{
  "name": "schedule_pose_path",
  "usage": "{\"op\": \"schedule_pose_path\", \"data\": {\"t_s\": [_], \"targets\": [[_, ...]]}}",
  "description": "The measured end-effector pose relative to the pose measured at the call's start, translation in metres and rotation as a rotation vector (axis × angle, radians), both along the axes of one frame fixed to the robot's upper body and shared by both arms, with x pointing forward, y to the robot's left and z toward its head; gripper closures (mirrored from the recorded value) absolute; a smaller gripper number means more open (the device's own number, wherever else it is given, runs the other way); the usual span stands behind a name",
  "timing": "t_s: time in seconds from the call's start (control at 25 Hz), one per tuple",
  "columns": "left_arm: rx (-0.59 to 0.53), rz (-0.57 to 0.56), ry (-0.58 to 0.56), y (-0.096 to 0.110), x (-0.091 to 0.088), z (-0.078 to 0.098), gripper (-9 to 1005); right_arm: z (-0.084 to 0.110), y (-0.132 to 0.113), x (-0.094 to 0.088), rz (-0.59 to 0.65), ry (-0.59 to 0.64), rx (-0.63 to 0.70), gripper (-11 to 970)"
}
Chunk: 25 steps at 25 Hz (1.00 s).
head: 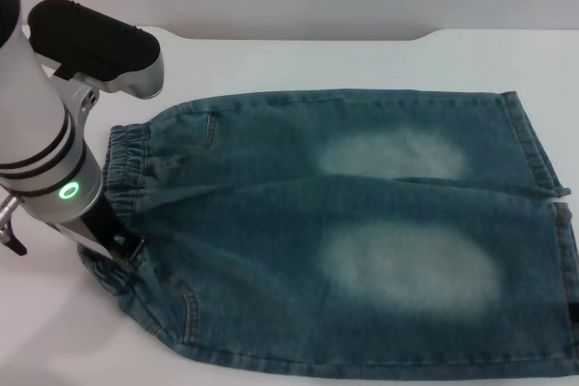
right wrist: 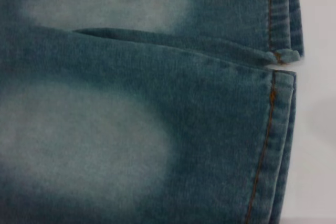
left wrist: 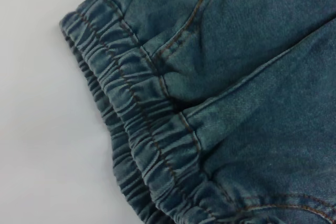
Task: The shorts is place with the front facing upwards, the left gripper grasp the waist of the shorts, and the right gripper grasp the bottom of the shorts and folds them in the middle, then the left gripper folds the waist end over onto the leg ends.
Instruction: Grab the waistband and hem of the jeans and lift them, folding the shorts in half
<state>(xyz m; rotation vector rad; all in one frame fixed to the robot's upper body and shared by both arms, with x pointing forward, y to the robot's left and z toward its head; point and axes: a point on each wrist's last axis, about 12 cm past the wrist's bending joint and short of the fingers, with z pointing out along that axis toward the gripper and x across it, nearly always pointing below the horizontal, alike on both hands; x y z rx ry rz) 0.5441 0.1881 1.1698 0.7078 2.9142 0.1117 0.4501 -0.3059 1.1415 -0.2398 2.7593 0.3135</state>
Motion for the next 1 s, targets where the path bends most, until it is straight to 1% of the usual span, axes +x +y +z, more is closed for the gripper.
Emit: {"op": "schedule_pose_path", "data": {"t_s": [0.48,0.76,1.0], "targets": [[0.0,0.0,-0.001,0.0001,0.0006,-0.0004,930,-0.0099,0.004,-0.0049,-0.009,0.051,0.062,371],[0.0,-0.001,-0.002,0.0,0.0013,-0.0008,930,-0.0032,-0.0045,-0.0048,-0.039,0.025,0.044,371],[0.0,-0.003,-0.002,-0.0002,0.0014,-0.0011,930,-0.0073,-0.0026,-0.0056,-0.035,0.04,0.048,372]]}}
